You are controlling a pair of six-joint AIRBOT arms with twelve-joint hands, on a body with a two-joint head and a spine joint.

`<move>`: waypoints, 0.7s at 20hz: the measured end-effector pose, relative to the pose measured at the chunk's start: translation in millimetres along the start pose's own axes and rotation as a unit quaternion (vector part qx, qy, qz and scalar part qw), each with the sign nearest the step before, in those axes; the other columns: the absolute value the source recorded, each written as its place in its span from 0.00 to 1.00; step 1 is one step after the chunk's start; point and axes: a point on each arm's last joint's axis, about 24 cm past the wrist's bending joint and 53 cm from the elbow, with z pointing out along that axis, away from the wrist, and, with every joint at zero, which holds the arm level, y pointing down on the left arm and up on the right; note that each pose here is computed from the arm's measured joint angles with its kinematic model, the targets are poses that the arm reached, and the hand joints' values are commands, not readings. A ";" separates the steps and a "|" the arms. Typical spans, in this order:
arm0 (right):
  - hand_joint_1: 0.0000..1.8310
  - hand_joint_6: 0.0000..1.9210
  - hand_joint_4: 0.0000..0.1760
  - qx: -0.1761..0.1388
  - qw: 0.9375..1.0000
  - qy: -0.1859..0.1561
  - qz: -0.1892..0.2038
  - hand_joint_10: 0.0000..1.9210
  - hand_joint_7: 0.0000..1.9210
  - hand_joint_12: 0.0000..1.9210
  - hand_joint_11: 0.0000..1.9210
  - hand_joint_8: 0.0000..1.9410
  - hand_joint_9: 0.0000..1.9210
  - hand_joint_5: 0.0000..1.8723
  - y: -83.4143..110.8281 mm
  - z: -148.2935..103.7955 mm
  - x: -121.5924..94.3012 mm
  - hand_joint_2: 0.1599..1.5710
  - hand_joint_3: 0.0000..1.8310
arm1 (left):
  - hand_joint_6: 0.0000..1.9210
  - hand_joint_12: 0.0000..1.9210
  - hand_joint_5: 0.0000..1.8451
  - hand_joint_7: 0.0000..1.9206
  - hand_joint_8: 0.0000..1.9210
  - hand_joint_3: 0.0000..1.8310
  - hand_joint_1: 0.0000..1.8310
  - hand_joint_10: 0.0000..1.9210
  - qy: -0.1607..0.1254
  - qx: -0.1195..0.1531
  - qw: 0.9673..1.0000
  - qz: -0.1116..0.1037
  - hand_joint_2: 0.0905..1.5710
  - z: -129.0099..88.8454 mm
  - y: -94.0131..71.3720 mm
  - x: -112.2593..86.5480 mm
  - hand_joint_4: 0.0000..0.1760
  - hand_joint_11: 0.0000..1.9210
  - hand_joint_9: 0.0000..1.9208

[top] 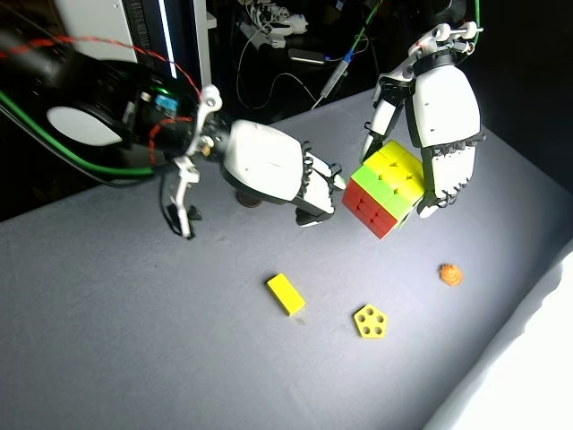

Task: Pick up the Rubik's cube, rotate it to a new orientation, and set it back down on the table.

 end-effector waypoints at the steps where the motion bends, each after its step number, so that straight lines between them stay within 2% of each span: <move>1: 0.12 0.00 0.00 0.006 1.000 -0.002 -0.003 0.88 0.19 1.00 0.12 0.60 0.16 0.08 -1.6 -6.4 -5.1 0.77 0.00 | 0.94 1.00 0.24 0.21 1.00 0.00 0.53 1.00 -0.001 0.000 1.000 -0.002 0.92 0.0 0.3 -0.3 0.13 0.16 0.14; 2: 0.13 0.00 0.00 0.012 1.000 -0.008 -0.006 0.87 0.19 1.00 0.12 0.59 0.17 0.09 -3.2 -11.3 -12.8 0.77 0.00 | 0.89 1.00 0.27 0.21 1.00 0.00 0.54 1.00 -0.002 0.000 1.000 -0.008 0.91 0.0 0.5 -1.1 0.00 0.16 0.14; 4: 0.14 0.00 0.00 0.020 0.999 -0.024 -0.013 0.86 0.20 1.00 0.12 0.58 0.17 0.09 -8.4 -18.1 -27.4 0.77 0.00 | 0.90 1.00 0.26 0.21 1.00 0.00 0.54 1.00 -0.008 0.001 1.000 -0.012 0.91 0.0 -0.4 -3.3 0.02 0.16 0.14; 6: 0.12 0.00 0.00 0.030 0.999 -0.030 -0.019 0.79 0.19 0.99 0.11 0.53 0.17 0.09 -15.3 -24.0 -34.6 0.77 0.00 | 0.94 1.00 0.24 0.21 1.00 0.00 0.52 1.00 -0.012 0.003 1.000 -0.020 0.93 -0.1 -1.1 -4.5 0.13 0.17 0.14; 7: 0.13 0.00 0.00 0.030 0.999 -0.030 -0.025 0.76 0.20 0.98 0.11 0.50 0.18 0.09 -16.4 -24.0 -35.5 0.77 0.00 | 0.95 1.00 0.23 0.20 1.00 0.00 0.52 1.00 -0.013 0.002 1.000 -0.021 0.93 0.2 -0.2 -4.7 0.15 0.17 0.14; 8: 0.10 0.00 0.00 0.026 0.999 -0.033 -0.027 0.64 0.21 0.92 0.07 0.37 0.18 0.10 -14.1 -23.1 -36.4 0.77 0.00 | 0.93 1.00 0.24 0.22 1.00 0.00 0.53 1.00 -0.016 0.005 1.000 -0.026 0.92 0.9 -0.1 -4.7 0.11 0.17 0.14; 9: 0.09 0.00 0.00 0.020 0.999 -0.034 -0.026 0.60 0.22 0.90 0.04 0.29 0.16 0.10 -10.6 -20.8 -35.1 0.77 0.00 | 0.90 1.00 0.25 0.22 1.00 0.00 0.54 1.00 -0.019 0.008 0.999 -0.030 0.91 1.7 -0.1 -4.0 0.05 0.17 0.14; 10: 0.07 0.00 0.00 0.014 0.999 -0.033 -0.025 0.50 0.21 0.87 0.01 0.19 0.15 0.10 -6.9 -18.5 -33.5 0.78 0.00 | 0.94 1.00 0.24 0.20 1.00 0.00 0.52 1.00 -0.020 0.009 0.999 -0.036 0.93 2.8 1.4 -2.0 0.13 0.17 0.13; 11: 0.07 0.00 0.00 0.010 0.999 -0.031 -0.025 0.50 0.21 0.87 0.01 0.19 0.15 0.10 -4.1 -16.8 -31.1 0.78 0.00 | 0.94 1.00 0.24 0.20 1.00 0.00 0.52 1.00 -0.022 0.011 0.999 -0.039 0.93 3.8 2.1 -0.9 0.13 0.17 0.13; 13: 0.06 0.00 0.00 -0.002 0.999 -0.028 -0.033 0.30 0.18 0.74 0.00 0.05 0.12 0.07 3.7 -13.2 -27.5 0.78 0.00 | 0.95 1.00 0.23 0.20 1.00 0.00 0.52 1.00 -0.025 0.016 0.998 -0.054 0.93 6.9 6.2 5.2 0.14 0.16 0.12; 14: 0.06 0.00 0.00 -0.007 0.999 -0.029 -0.036 0.23 0.17 0.67 0.00 0.02 0.12 0.07 6.3 -12.4 -27.3 0.78 0.00 | 0.96 1.00 0.22 0.20 1.00 0.00 0.51 1.00 -0.029 0.021 0.998 -0.059 0.93 7.7 6.1 5.9 0.16 0.17 0.12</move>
